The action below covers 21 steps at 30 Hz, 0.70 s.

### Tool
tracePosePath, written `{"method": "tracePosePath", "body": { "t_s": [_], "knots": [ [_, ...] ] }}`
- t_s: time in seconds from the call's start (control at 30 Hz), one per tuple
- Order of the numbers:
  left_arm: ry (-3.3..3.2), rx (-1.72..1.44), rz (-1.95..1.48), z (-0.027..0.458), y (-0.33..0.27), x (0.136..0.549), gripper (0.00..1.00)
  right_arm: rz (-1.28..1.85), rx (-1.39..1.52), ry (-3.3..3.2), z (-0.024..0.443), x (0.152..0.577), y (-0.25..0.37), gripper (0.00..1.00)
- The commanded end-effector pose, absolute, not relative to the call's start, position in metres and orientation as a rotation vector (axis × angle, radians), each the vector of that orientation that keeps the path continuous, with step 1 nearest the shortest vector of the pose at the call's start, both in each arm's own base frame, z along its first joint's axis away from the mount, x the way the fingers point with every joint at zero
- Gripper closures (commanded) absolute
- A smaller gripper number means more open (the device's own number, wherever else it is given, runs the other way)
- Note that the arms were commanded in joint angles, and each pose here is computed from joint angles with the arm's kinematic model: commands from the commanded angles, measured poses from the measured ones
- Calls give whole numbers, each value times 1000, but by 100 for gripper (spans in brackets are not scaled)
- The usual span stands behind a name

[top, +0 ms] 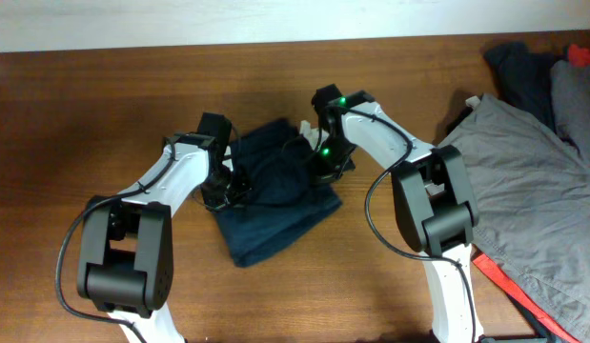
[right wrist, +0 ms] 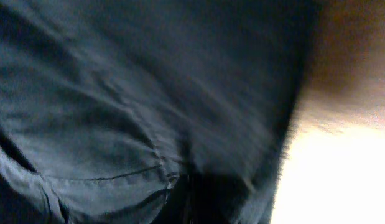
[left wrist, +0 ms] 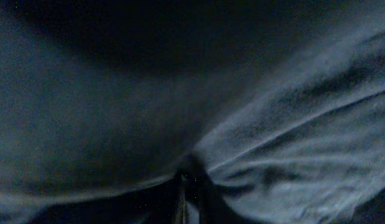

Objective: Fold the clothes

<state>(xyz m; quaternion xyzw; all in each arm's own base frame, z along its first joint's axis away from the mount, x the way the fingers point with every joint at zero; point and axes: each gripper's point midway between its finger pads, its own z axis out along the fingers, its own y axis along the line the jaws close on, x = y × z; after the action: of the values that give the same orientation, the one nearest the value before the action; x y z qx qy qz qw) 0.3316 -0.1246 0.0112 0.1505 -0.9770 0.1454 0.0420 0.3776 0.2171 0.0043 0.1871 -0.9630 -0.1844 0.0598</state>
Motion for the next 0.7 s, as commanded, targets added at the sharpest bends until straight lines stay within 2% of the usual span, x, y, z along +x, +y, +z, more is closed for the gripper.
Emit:
{"method": "tracePosePath", "body": {
  "t_s": [0.0, 0.1, 0.13, 0.17, 0.2, 0.3, 0.4, 0.5, 0.67],
  "knots": [
    [-3019, 380, 543, 28, -135, 338, 86, -345, 477, -3059, 21, 418, 170, 96],
    [-3245, 270, 505, 75, -125, 372, 85, -382, 467, -3170, 77, 443, 163, 96],
    [-3327, 223, 477, 89, -121, 384, 78, -393, 470, -3203, 96, 448, 163, 96],
    [-3457, 199, 375, 110, -109, 403, 51, -401, 478, -3226, 113, 450, 163, 96],
    [-3541, 210, 285, 121, -98, 415, 41, -410, 485, -3245, 129, 450, 163, 96],
    [-3746, 180, 122, 147, -81, 450, 39, -475, 512, -3224, 154, 438, 174, 96],
    [-3867, -44, 154, 155, -76, 484, 24, -648, 536, -3099, 160, 411, 200, 96],
    [-3814, -174, 372, 129, -78, 495, 18, -658, 577, -3074, 161, 403, 213, 96],
    [-3558, -192, 608, 62, -80, 473, 17, -656, 623, -3058, 161, 396, 224, 95]
  ]
}}
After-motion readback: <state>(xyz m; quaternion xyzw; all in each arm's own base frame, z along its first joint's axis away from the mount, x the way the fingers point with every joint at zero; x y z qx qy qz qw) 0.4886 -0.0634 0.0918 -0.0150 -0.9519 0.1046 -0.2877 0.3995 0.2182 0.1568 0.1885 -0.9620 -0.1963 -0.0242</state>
